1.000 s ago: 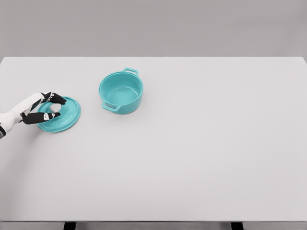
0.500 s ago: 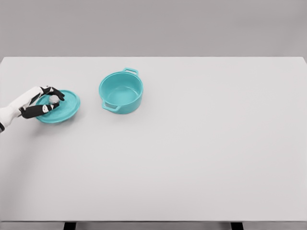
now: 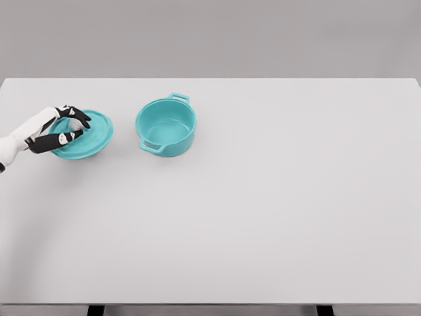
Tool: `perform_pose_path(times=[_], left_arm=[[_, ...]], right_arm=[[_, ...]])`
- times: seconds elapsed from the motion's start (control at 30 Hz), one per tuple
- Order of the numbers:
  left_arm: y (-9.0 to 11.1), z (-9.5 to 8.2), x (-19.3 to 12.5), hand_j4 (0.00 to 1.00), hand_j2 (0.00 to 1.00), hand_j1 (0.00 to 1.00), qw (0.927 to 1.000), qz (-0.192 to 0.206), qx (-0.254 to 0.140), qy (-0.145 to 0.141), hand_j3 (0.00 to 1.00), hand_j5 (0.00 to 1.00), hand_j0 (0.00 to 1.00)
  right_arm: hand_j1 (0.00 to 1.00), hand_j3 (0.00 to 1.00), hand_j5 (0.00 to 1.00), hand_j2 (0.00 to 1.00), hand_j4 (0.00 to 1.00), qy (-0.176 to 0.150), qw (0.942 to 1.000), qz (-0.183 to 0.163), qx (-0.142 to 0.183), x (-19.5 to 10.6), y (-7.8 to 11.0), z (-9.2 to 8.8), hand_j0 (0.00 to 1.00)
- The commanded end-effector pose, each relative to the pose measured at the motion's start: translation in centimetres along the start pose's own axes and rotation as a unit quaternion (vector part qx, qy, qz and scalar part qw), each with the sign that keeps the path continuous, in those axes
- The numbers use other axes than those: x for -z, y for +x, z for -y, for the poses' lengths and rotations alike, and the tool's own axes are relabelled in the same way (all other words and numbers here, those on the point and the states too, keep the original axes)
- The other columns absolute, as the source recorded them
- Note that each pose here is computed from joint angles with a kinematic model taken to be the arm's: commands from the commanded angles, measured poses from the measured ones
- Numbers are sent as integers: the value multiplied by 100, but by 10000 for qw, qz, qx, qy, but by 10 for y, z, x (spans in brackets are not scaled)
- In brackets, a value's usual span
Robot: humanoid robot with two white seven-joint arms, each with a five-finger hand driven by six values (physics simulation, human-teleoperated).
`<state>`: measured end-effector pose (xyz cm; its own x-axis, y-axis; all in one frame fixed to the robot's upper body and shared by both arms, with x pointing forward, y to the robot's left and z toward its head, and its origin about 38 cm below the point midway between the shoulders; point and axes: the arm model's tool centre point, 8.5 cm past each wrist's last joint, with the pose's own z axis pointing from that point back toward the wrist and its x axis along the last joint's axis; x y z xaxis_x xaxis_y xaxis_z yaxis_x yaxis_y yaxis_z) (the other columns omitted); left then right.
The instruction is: Cover the pot with left arm
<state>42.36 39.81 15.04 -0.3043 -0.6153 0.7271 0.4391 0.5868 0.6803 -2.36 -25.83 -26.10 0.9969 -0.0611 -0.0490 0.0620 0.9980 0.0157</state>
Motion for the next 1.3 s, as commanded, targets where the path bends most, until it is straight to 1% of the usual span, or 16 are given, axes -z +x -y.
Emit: perform_pose_path(times=[0.0, 0.23, 0.33, 0.57, 0.63, 0.8, 1.1, 1.17, 1.27], left_arm=[[7, -2, 2, 42, 42, 42, 9999, 95, 32, 18, 42, 42, 42], [12, -3, 7, 42, 42, 42, 9998, 180, 31, 42, 42, 42, 42], [14, 3, 14, 42, 42, 42, 9997, 251, -40, 48, 42, 42, 42], [21, 9, 24, 42, 42, 42, 9991, 394, -124, 56, 42, 42, 42], [30, 12, 29, 42, 42, 42, 9986, 523, -100, 52, 42, 42, 42], [38, 16, 36, 41, 41, 41, 9978, 659, -104, 59, 41, 41, 41], [45, 24, 48, 42, 42, 42, 9967, 789, -199, 69, 42, 42, 42], [49, 27, 55, 41, 41, 41, 9960, 860, -230, 41, 41, 41, 41], [54, 36, 65, 42, 42, 42, 9963, 850, -154, -8, 42, 42, 42]], right_arm=[[100, 100, 100, 100, 100, 2, 10000, -12, 0, 0, -1, 0, 100], [100, 100, 100, 100, 100, 2, 10000, -12, 0, 0, -1, 0, 100], [100, 100, 100, 100, 100, 2, 10000, -12, 0, 0, -1, 0, 100], [100, 100, 100, 100, 100, 0, 10000, -5, 0, 0, -1, 0, 100], [100, 100, 100, 100, 100, 0, 10000, -5, 0, 0, -1, 0, 100], [100, 100, 100, 100, 100, 0, 10000, -5, 0, 0, -1, 0, 100], [100, 100, 100, 100, 100, 2, 10000, -12, 0, 0, -1, 0, 100], [100, 100, 100, 100, 100, 2, 10000, -12, 0, 0, -1, 0, 100], [100, 100, 100, 100, 100, 2, 10000, -5, -1, 0, 0, 0, 100]])
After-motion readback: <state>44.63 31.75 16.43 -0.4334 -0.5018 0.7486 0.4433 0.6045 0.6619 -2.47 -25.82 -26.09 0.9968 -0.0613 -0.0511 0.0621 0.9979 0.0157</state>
